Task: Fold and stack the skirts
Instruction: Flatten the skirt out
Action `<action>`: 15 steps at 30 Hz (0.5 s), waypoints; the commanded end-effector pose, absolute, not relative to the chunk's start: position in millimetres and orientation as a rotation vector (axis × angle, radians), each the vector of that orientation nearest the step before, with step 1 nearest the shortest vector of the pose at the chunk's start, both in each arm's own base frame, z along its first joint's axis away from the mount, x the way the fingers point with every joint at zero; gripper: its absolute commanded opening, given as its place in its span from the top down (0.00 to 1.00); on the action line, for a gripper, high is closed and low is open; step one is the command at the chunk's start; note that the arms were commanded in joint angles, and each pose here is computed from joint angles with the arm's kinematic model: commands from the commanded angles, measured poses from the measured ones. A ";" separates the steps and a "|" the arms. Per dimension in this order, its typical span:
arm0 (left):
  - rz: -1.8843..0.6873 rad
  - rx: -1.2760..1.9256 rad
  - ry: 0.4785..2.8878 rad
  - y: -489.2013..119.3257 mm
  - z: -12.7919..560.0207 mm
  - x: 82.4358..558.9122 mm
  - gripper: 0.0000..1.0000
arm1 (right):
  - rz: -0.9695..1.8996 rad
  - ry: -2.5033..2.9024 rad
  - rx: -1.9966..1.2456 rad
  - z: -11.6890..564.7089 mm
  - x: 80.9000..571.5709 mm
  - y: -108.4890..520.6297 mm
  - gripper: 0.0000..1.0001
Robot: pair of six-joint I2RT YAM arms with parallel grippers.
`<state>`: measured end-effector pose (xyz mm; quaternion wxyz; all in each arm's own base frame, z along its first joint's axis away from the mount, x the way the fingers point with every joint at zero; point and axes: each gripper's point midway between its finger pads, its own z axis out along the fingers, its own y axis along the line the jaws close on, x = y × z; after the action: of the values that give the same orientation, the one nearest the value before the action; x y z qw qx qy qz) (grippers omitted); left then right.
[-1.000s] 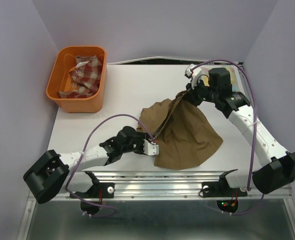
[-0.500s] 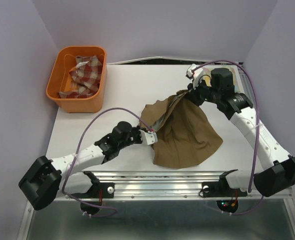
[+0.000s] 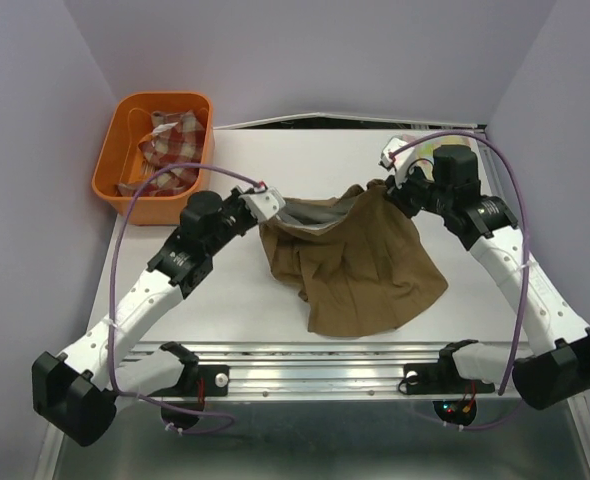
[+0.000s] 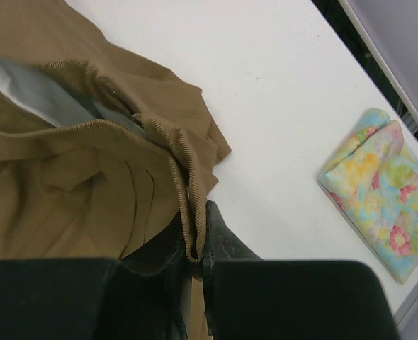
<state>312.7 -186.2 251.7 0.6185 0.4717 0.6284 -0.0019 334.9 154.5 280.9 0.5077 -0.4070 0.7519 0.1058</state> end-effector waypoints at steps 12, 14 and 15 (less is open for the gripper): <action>0.086 0.498 1.601 -121.9 393.5 359.5 1.00 | 0.038 1.656 -1.027 333.0 317.1 116.9 0.99; 0.082 0.500 1.599 -124.0 399.0 362.1 1.00 | 0.040 1.674 -1.024 330.5 328.0 116.7 0.99; 0.078 0.511 1.597 -125.9 399.1 362.8 1.00 | 0.047 1.681 -1.020 330.5 332.5 116.4 0.99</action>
<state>355.3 -158.8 358.8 0.6372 0.2966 0.7111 -0.0174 314.0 140.8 316.6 0.5479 -0.4535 0.6996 0.0683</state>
